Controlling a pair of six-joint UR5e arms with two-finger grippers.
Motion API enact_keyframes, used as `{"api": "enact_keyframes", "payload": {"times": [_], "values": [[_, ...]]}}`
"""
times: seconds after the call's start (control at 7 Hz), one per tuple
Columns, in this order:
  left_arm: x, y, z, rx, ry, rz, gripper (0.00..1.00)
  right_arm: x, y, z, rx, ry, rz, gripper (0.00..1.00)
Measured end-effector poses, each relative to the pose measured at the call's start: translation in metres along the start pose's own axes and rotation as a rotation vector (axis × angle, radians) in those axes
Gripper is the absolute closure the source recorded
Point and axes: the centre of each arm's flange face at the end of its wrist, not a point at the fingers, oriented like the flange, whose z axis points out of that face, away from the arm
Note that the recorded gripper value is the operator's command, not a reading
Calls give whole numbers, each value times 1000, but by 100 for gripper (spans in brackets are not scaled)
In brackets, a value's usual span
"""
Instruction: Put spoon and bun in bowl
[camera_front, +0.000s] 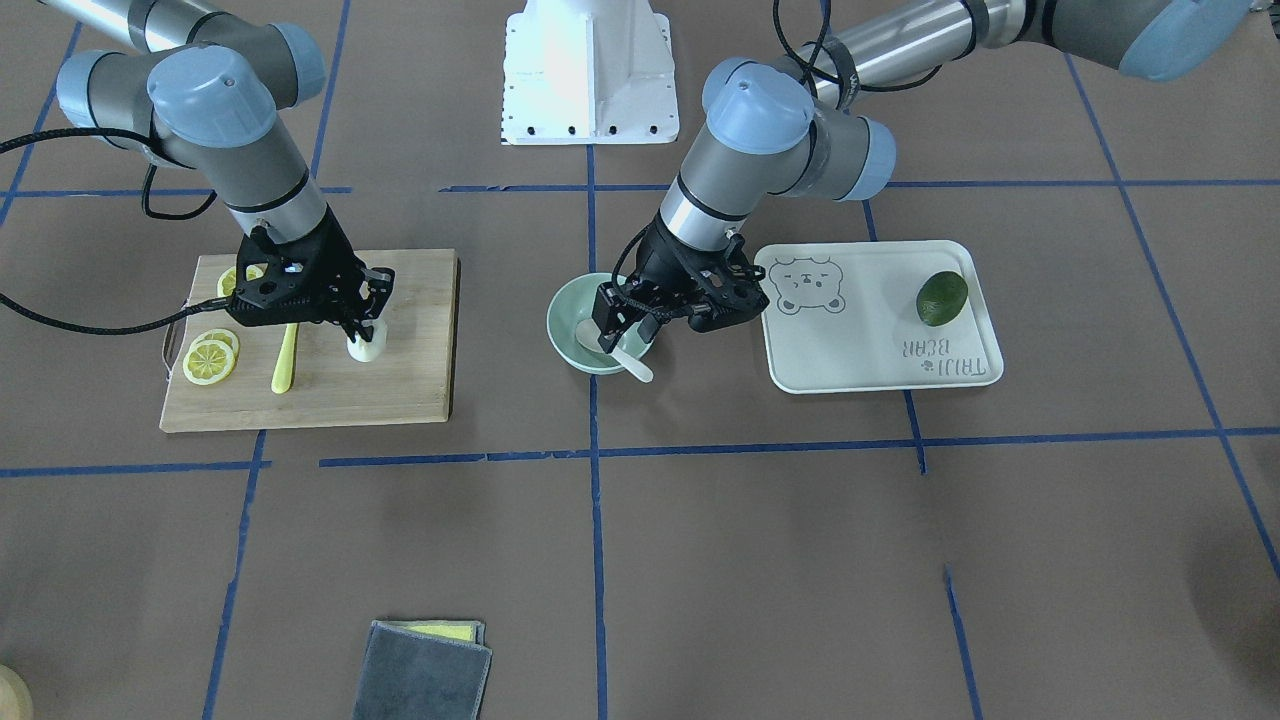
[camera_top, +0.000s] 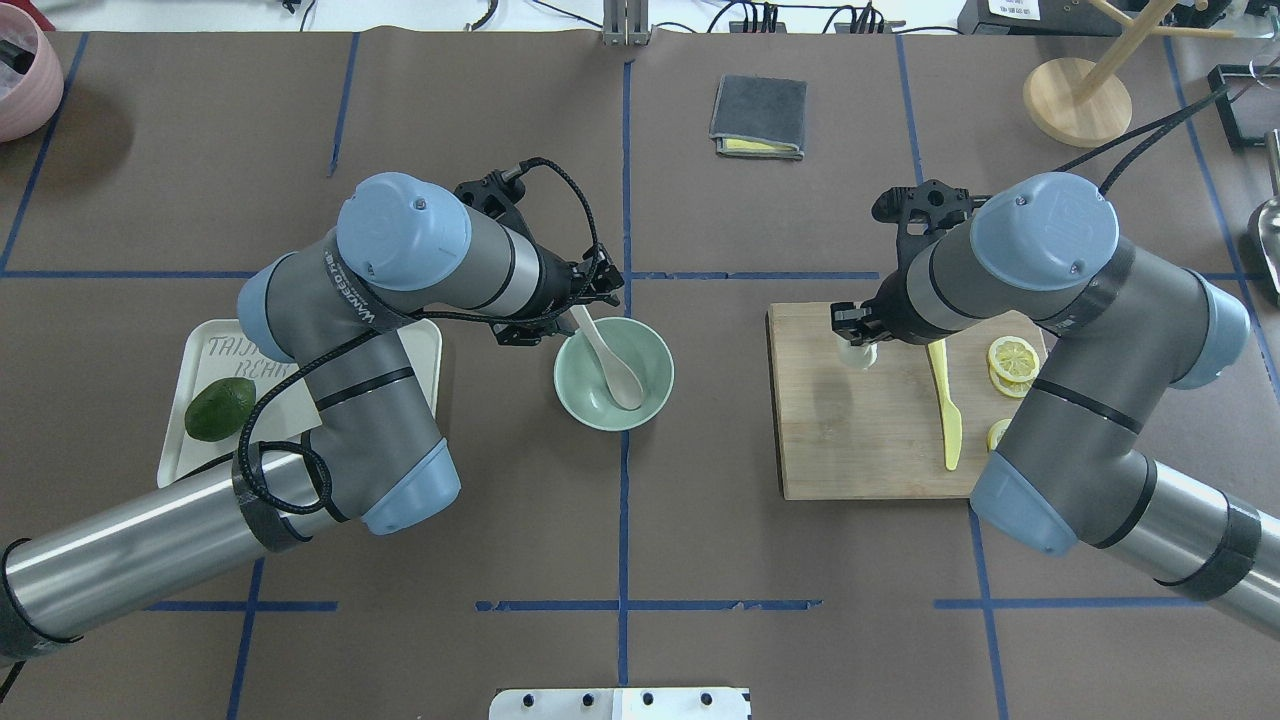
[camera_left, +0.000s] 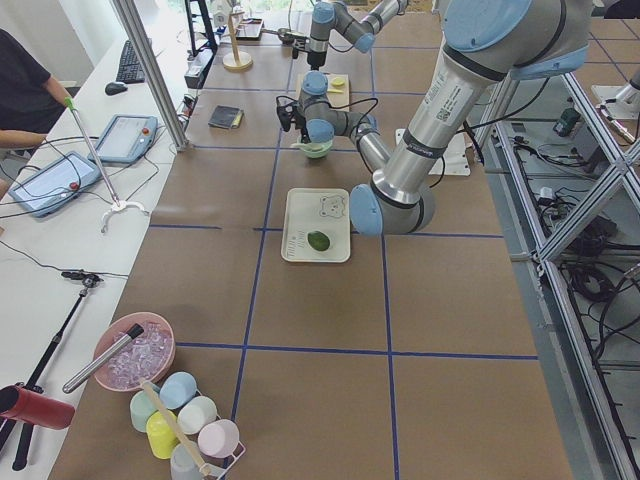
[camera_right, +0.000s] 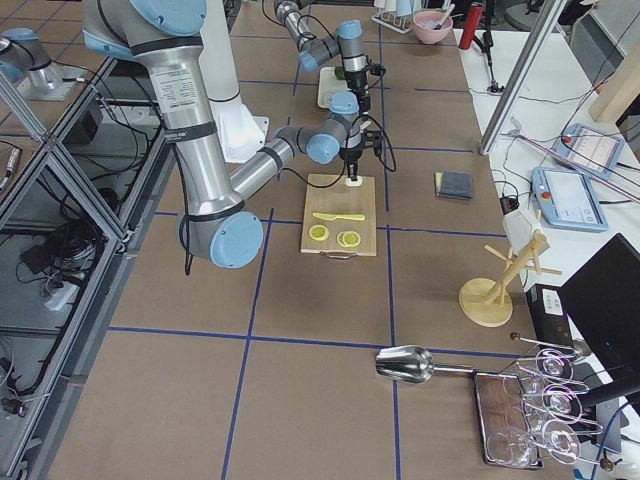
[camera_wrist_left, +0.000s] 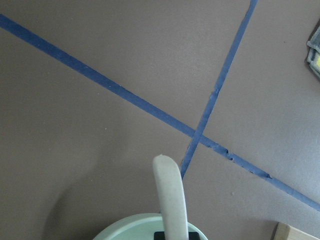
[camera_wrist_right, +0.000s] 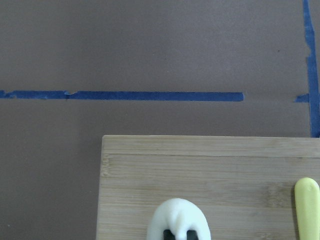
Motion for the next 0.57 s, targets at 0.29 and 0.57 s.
{"api": "enact_keyframes", "payload": {"times": [0.29, 0.57], "values": [[1, -18, -22, 29, -16, 48, 0, -42, -12, -20, 26, -64, -15, 100], [-4, -51, -61, 75, -121, 168, 0, -88, -26, -34, 48, -120, -32, 100]]}}
